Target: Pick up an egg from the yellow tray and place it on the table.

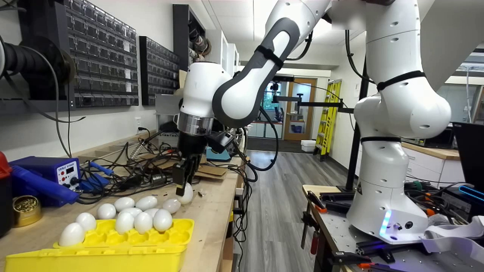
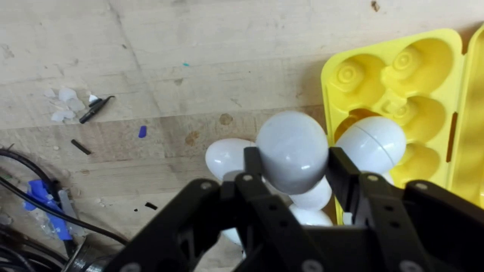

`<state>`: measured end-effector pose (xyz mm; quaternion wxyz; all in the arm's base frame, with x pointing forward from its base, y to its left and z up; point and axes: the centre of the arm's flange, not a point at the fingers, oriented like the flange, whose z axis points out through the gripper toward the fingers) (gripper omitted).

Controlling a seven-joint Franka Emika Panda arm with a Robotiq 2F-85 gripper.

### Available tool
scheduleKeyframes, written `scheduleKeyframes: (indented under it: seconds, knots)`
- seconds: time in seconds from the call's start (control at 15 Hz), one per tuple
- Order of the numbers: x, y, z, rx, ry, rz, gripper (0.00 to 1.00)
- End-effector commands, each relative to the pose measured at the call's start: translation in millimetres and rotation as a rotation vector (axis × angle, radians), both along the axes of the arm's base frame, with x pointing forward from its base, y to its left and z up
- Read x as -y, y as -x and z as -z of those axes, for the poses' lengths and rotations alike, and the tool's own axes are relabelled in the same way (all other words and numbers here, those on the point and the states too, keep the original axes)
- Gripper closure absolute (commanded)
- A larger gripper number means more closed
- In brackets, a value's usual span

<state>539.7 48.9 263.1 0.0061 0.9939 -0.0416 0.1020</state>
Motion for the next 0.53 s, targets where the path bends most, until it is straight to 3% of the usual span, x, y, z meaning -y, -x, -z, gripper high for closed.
scheduleKeyframes:
  seconds: [0.0, 0.47]
  knots:
    - [-3.5, -0.8, 14.0, -0.064, 0.028, 0.013, 0.77]
    - [-7.4, -6.0, 57.5, -0.187, 0.071, -0.005, 0.77]
